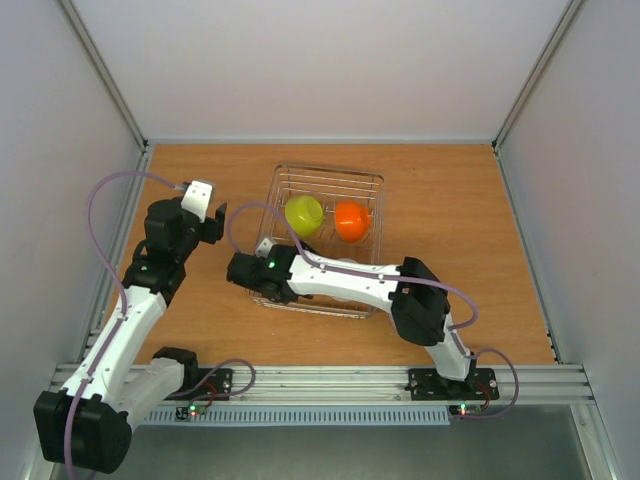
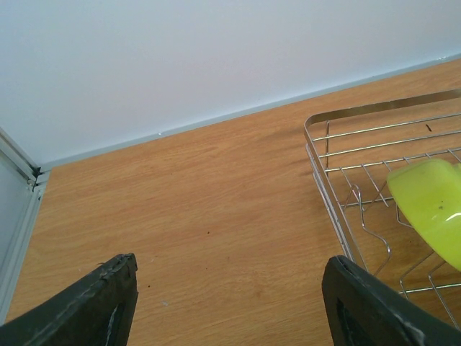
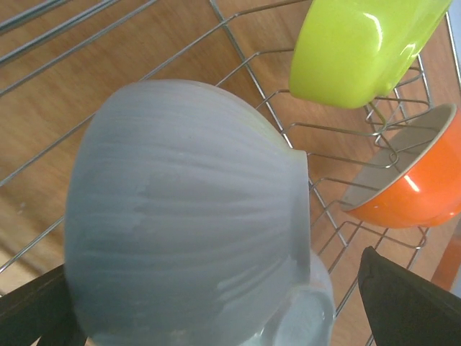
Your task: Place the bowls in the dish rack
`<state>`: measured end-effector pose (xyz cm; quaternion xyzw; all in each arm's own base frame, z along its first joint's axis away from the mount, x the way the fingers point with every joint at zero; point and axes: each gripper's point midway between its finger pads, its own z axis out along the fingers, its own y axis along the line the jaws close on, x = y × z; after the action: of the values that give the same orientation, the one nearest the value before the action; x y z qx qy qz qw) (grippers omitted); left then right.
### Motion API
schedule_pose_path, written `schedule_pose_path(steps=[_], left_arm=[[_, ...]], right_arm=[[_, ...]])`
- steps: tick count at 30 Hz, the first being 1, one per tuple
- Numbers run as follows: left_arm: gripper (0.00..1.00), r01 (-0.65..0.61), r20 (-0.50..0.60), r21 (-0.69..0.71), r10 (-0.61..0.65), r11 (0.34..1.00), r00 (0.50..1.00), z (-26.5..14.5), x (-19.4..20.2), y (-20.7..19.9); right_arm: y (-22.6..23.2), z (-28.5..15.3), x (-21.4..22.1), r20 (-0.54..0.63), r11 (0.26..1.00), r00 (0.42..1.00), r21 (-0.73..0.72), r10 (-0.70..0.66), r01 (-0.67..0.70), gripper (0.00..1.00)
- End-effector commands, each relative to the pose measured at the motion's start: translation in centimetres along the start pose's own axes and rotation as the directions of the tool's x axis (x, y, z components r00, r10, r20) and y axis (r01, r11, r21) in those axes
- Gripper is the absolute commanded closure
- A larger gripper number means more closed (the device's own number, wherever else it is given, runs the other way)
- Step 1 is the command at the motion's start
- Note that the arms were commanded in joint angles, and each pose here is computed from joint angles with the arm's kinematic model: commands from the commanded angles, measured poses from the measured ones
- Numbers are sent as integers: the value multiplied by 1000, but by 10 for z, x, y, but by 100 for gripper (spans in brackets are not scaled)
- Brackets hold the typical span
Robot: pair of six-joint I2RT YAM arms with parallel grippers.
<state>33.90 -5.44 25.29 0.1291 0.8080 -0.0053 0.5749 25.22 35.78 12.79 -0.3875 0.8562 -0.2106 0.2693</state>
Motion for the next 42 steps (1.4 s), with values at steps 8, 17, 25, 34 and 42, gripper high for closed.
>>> schedule_pose_path(steps=[8, 17, 25, 34, 42], left_arm=[[30, 5, 66, -13, -4, 1000, 998, -2, -14, 4], [30, 5, 65, -2, -5, 1000, 998, -3, -14, 2], [30, 6, 65, 44, -9, 999, 998, -3, -13, -6], [30, 5, 62, 76, -10, 997, 998, -1, -11, -12], [30, 7, 60, 85, -12, 996, 998, -1, -11, -13]], right_arm=[[0, -60, -8, 160, 961, 977, -261, 140, -95, 1], [-85, -85, 42, 196, 884, 868, -204, 457, -420, 2], [-154, -69, 163, 71, 640, 639, -178, 766, -747, 17], [-130, -26, 255, -129, 525, 527, -51, 840, -850, 21], [-98, 5, 291, -248, 469, 449, 26, 858, -883, 25]])
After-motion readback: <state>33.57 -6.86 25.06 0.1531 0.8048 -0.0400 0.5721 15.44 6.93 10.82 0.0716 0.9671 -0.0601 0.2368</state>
